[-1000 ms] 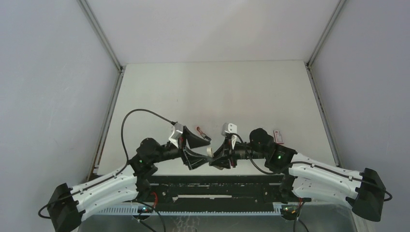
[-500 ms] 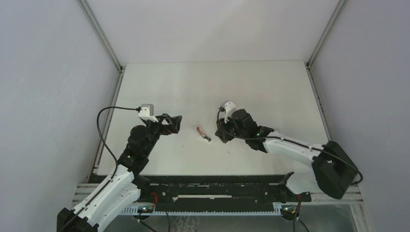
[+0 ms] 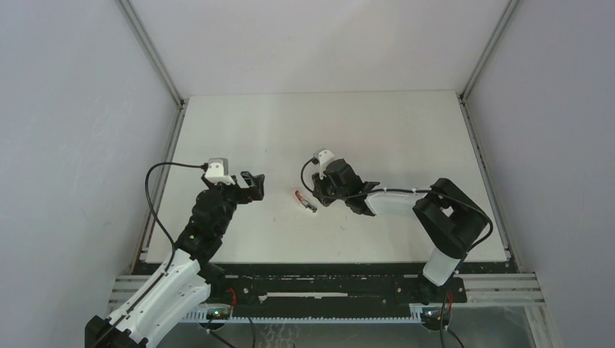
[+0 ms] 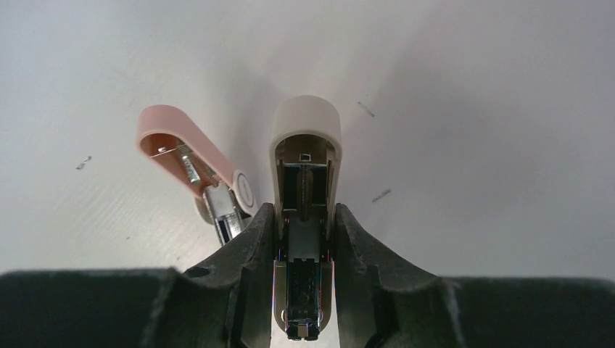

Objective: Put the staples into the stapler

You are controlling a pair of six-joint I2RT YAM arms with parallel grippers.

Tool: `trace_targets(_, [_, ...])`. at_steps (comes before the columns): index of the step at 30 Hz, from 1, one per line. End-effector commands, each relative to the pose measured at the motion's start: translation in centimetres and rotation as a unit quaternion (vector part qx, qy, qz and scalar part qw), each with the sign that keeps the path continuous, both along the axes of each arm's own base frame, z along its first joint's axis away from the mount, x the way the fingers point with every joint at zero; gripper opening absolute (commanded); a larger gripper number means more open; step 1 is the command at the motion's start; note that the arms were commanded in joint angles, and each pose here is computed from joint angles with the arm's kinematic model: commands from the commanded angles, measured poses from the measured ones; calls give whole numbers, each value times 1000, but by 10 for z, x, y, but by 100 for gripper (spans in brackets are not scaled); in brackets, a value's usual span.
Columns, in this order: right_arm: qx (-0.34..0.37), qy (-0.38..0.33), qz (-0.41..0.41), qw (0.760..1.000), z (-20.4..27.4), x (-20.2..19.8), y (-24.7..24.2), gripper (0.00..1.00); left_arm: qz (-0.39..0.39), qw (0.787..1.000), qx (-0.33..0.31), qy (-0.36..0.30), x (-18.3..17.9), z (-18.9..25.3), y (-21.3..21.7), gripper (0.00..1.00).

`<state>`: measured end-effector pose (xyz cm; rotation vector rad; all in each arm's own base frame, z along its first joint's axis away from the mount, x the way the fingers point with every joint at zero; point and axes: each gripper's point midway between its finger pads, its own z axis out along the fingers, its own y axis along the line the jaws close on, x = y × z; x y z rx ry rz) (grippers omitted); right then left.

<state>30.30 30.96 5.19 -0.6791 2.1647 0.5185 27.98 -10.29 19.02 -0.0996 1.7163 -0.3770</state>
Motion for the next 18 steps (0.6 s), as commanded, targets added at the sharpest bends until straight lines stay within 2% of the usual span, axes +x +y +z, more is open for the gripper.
trace_targets(1, [26, -53, 13, 998, 22, 28, 20, 0, 9, 1000, 12, -9, 1, 0, 5, 100])
trace_targets(11, [3, -35, 7, 999, -4, 38, 22, 1, 6, 1000, 14, -10, 0, 0, 6, 100])
trace_targets(15, [-1, -32, 7, 999, -9, 39, 23, 6, 6, 1000, 16, -8, 0, -1, 6, 100])
trace_targets(18, [-4, -30, 8, 1000, -12, 39, 22, 14, 6, 1000, 16, -7, 0, -1, 5, 100])
